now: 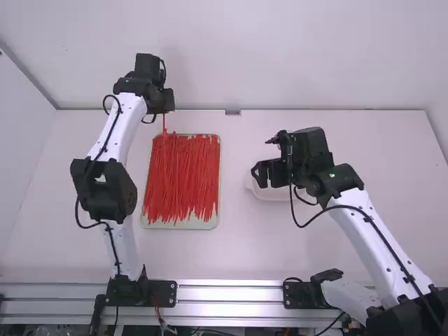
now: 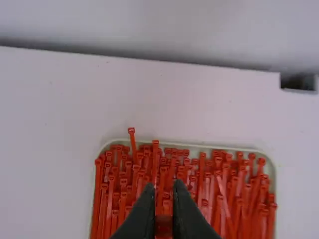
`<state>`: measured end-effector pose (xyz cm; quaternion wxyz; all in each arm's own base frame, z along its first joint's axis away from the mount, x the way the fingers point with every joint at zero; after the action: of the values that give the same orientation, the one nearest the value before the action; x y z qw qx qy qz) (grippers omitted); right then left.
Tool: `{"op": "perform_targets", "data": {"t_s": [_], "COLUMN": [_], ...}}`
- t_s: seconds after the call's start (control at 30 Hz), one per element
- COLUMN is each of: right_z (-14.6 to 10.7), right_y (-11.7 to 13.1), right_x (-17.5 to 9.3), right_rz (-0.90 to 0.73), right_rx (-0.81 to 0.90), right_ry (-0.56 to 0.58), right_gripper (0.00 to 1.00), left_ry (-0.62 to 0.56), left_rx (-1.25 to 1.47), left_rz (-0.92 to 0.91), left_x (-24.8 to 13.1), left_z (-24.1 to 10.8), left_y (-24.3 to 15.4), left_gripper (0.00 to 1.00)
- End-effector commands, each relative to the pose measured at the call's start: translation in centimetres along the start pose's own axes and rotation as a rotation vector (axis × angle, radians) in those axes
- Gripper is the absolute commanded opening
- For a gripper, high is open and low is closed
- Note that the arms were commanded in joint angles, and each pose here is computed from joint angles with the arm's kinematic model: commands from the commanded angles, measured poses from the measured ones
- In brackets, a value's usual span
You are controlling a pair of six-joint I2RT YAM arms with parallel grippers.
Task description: Fasten the cable tie
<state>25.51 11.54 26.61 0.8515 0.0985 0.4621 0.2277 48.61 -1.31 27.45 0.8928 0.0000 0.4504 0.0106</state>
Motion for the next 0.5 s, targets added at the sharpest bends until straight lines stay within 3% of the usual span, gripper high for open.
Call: {"op": "perform_targets", "data": {"t_s": [0.0,0.17,0.47], "right_z": [0.1,0.1,0.2], "right_y": [0.2,0.2,0.3], "right_x": [-0.5,-0.5,-0.5], "right_rz": [0.004,0.003,0.014], "right_rx": [-0.01,-0.011,-0.035], "right_ry": [-0.016,-0.017,-0.02], "right_gripper": [0.98,0.98,0.98], "left_ry": [-0.119,-0.17,-0.196], "left_rx": [0.001,0.02,0.019], "left_rz": [-0.013,0.015,0.024], "left_x": [-6.2,-10.7,-13.5], "left_z": [1.6,1.0,-2.6], "left_y": [-0.7,-1.5,-1.7], "left_gripper": [0.02,0.02,0.02]}}
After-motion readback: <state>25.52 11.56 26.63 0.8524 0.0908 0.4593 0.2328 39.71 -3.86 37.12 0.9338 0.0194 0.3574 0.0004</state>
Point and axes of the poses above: each hand's point on the last joint's axis, 136 mm out from that joint toward the fingers, its own x axis out along the fingers, its own y axis along the line the jaws close on, z = x × y, the point moved 9 cm from there along -x, back along the fingers, and after that the axes turned 7 degrees about x, right-handed, at the moved point
